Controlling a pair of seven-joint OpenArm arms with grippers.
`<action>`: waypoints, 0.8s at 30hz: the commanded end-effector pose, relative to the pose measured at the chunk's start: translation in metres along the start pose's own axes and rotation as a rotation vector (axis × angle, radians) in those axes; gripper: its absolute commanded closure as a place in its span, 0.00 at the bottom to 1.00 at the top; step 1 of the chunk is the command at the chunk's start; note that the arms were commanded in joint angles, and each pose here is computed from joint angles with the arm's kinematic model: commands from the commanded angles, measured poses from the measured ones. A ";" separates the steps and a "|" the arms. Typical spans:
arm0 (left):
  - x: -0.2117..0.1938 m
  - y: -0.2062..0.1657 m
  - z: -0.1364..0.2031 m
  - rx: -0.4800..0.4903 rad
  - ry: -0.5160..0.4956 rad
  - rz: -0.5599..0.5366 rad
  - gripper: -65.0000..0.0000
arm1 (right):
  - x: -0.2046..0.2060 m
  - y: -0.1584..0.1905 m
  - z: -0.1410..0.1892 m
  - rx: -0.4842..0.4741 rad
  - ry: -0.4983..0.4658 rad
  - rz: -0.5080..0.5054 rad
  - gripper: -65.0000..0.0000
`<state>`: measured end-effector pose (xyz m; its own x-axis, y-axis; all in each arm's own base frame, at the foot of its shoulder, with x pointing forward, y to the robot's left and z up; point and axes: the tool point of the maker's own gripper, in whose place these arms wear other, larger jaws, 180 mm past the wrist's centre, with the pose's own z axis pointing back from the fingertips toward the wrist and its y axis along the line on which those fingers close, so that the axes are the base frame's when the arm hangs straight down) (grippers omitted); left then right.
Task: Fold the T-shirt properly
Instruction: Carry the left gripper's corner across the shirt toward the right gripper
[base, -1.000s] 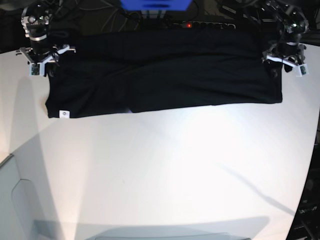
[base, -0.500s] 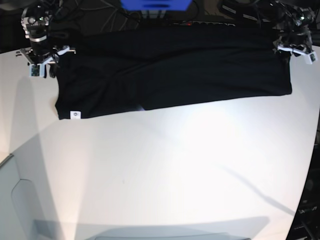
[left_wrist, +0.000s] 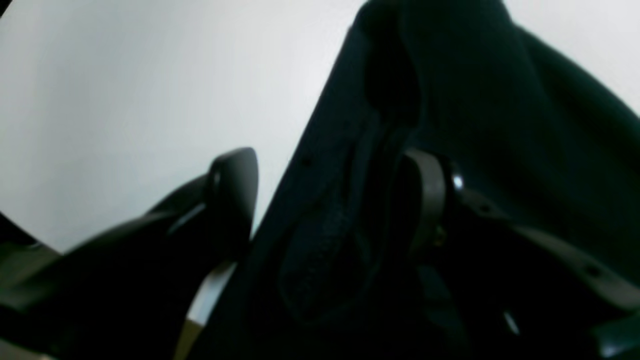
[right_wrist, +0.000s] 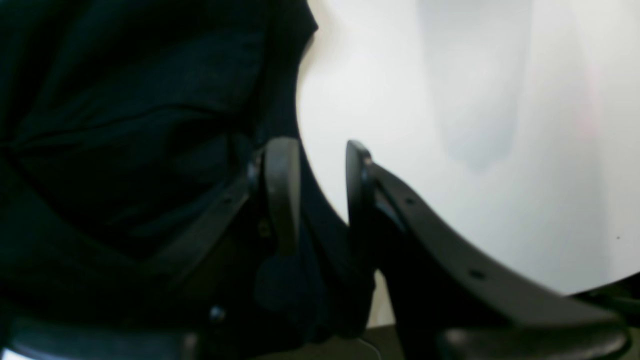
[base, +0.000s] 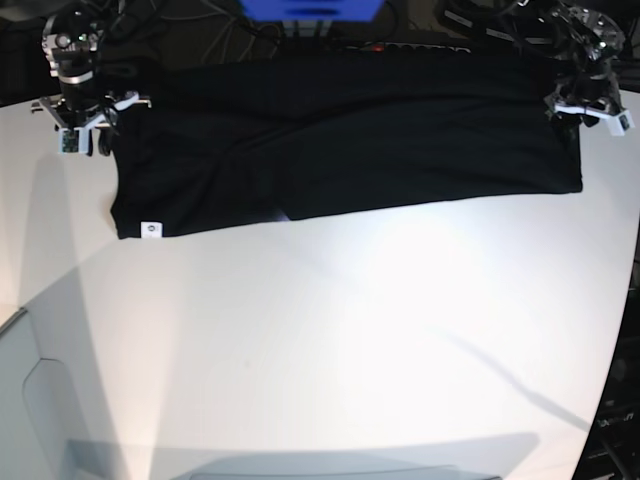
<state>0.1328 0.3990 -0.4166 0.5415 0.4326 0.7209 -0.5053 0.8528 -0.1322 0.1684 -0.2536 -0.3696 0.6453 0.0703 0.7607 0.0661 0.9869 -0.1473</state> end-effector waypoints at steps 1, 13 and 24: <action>-0.014 0.007 0.002 0.020 0.074 -0.014 0.40 | 0.011 -0.002 0.002 -0.001 -0.041 0.006 0.74; -0.019 -0.011 -0.006 -0.024 0.094 -0.039 0.65 | 0.015 0.021 -0.003 0.066 -0.050 0.020 0.74; -0.014 -0.016 -0.010 -0.034 0.084 -0.032 1.00 | 0.018 0.100 -0.019 0.287 -0.016 0.055 0.74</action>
<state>0.1511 0.3851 -0.4205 0.5492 0.4279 0.7179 -0.4662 0.8698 -0.1617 0.1984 -0.1562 -0.3895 0.6519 0.1294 0.7471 -0.1876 0.9822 -0.0064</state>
